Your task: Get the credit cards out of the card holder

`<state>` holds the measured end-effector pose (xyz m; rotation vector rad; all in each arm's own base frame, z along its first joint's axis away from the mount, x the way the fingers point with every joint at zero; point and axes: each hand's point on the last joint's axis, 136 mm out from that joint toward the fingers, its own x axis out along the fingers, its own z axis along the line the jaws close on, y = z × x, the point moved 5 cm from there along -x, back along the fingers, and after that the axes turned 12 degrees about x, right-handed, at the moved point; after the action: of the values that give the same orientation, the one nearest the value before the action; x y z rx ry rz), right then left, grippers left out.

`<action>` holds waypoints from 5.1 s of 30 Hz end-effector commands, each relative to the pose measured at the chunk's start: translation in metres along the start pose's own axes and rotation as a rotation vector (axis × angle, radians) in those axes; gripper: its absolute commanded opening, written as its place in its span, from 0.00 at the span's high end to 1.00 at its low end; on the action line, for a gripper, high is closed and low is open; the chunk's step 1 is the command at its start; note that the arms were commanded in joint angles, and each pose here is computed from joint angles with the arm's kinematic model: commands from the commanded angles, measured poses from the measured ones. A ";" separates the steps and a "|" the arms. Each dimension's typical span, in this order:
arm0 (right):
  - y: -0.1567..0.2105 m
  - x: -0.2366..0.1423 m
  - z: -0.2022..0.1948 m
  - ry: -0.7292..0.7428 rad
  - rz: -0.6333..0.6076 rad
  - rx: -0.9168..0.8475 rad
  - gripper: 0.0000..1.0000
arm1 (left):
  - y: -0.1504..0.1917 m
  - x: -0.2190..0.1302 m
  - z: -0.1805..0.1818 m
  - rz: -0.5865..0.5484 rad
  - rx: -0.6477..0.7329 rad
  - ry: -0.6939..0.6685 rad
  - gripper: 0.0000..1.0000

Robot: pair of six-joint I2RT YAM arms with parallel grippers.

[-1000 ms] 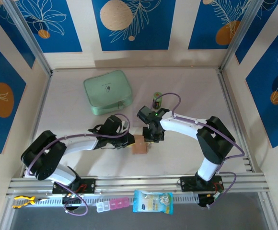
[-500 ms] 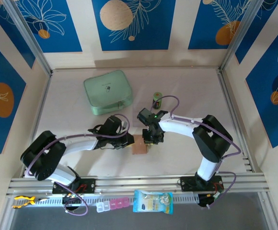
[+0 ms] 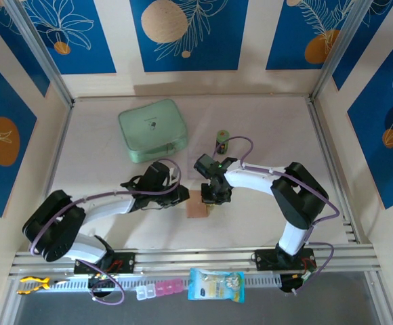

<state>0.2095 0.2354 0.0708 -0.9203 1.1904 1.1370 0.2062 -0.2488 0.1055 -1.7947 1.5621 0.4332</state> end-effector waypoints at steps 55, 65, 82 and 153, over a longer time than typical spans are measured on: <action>-0.011 -0.079 -0.002 0.172 -0.138 -0.120 0.92 | -0.006 -0.006 0.026 0.041 0.014 0.021 0.89; -0.017 -0.053 -0.026 0.295 -0.136 -0.114 0.92 | 0.001 0.010 0.038 0.087 -0.029 -0.022 0.91; -0.019 -0.006 -0.029 0.489 -0.150 -0.157 0.85 | 0.015 0.011 0.053 0.100 -0.064 -0.079 0.93; 0.005 -0.019 0.020 0.110 -0.041 -0.058 0.71 | 0.028 -0.005 0.033 0.055 -0.030 -0.115 0.95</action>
<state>0.2078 0.2636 0.1027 -1.0574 1.1790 1.1296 0.1871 -0.2294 0.0712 -1.7339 1.5905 0.5800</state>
